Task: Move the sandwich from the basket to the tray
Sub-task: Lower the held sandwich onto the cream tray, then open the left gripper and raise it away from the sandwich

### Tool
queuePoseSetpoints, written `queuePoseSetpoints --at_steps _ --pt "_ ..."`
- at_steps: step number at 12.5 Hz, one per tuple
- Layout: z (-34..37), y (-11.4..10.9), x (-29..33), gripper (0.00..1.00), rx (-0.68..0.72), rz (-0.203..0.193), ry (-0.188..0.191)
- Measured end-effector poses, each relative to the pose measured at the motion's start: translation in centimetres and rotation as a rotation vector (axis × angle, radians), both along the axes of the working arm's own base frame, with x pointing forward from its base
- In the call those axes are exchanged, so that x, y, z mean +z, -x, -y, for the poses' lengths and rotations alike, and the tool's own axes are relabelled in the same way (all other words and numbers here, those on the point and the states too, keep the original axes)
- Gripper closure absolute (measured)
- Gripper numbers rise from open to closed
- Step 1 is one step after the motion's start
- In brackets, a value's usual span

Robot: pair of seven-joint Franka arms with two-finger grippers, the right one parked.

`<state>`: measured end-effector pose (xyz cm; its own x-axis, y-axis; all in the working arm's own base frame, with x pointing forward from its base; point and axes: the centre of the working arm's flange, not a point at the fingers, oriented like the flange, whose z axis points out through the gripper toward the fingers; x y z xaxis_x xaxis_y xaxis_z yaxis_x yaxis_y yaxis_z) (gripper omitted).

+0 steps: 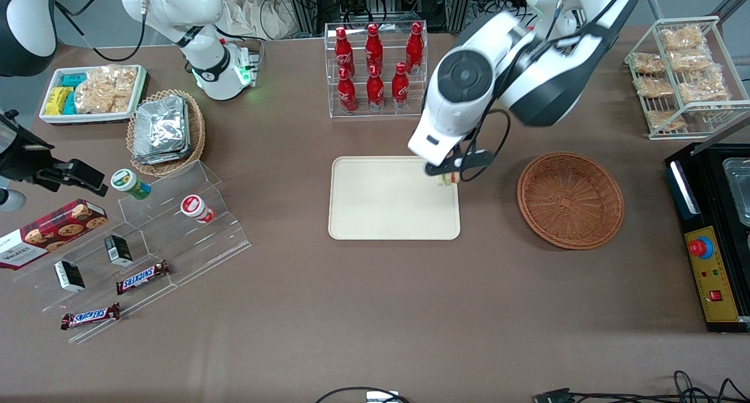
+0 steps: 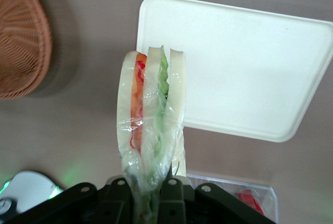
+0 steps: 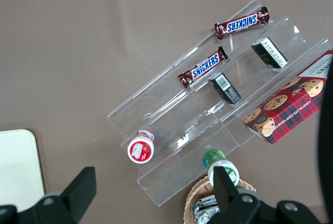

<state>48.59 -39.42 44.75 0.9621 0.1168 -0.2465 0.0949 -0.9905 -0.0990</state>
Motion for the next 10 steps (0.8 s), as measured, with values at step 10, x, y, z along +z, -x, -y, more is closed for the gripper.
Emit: queuePoseSetpoints --at_steps 10 --pt "-0.5 2.9 -21.0 0.81 -0.29 0.078 -0.03"
